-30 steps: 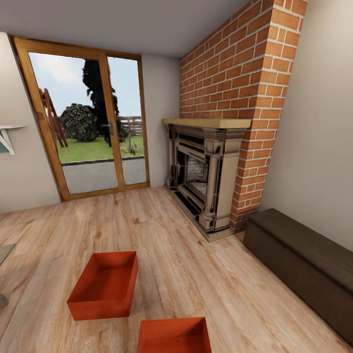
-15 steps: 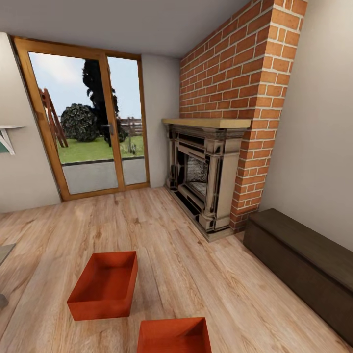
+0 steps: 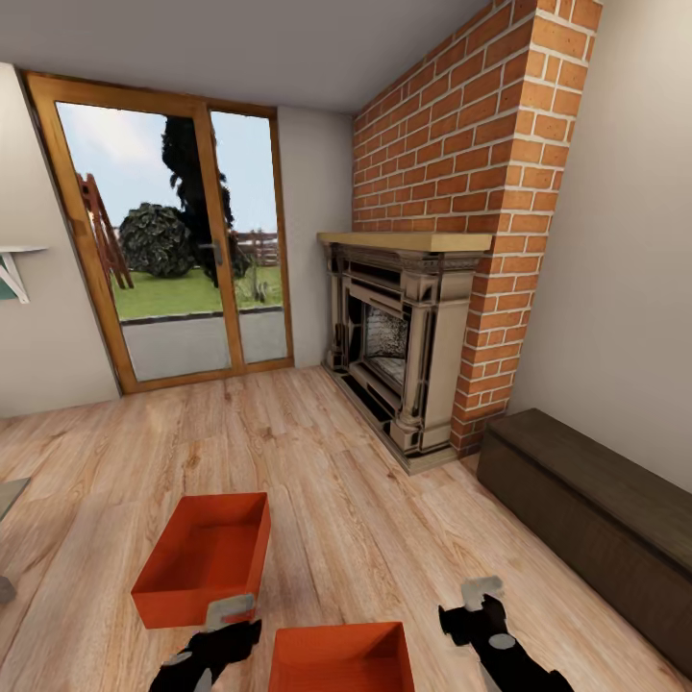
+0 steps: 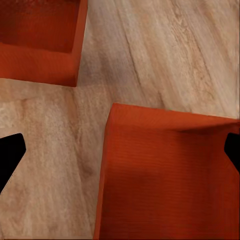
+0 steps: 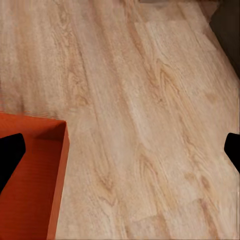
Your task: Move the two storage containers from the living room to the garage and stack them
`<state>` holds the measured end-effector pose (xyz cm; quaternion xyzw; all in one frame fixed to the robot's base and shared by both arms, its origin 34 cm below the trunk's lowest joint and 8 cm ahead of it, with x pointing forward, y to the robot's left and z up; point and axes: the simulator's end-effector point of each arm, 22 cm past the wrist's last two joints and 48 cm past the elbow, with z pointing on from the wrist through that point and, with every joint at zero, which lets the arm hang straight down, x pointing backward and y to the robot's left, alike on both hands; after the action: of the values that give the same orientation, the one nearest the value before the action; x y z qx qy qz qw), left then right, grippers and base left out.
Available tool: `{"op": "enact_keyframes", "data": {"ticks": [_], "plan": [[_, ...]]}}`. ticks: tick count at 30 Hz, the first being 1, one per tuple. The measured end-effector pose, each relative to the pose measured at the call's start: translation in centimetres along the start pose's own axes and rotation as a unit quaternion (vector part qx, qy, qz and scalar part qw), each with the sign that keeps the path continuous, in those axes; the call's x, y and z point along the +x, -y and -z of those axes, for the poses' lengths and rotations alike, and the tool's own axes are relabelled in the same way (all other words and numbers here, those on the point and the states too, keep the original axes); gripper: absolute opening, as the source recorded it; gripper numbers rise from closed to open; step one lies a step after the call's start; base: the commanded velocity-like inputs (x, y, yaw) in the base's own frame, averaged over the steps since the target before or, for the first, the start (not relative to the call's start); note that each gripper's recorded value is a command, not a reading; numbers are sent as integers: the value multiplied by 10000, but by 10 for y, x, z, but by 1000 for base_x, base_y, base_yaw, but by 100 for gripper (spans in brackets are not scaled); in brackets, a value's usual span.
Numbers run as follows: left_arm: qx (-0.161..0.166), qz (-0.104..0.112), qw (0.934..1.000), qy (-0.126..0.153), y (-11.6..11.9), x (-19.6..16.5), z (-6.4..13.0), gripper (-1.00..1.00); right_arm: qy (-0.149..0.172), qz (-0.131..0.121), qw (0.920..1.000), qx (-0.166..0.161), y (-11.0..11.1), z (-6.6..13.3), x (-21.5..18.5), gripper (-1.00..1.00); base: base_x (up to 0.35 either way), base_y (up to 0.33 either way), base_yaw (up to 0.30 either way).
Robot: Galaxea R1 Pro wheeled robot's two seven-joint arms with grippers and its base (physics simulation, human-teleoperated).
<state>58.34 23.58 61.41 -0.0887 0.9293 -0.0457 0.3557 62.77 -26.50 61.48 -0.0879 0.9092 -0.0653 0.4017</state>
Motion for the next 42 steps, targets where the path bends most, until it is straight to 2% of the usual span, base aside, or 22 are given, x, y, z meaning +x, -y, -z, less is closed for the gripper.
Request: {"op": "enact_keyframes", "data": {"ticks": [3,14,15,16,20,42], "plan": [[78,-10,9999,92,9,-31,-4,100,-266,11,9996,96,14,-7,-20,100,0,0,0],[91,23,9998,170,9,-43,-5,100,-335,13,9994,69,12,-8,-26,100,0,0,0],[97,32,9998,165,9,-42,-5,100,-335,11,9994,51,11,-8,-26,100,0,0,0],[125,37,9998,162,13,-42,-5,100,-344,3,9993,-153,2,-8,-25,100,0,0,0],[144,15,9998,168,17,-40,-6,100,-331,-4,9976,-615,-19,-8,-24,100,0,0,0],[123,13,9998,122,11,-8,-35,100,-352,11,9970,-683,-30,-32,8,100,0,0,3]]}}
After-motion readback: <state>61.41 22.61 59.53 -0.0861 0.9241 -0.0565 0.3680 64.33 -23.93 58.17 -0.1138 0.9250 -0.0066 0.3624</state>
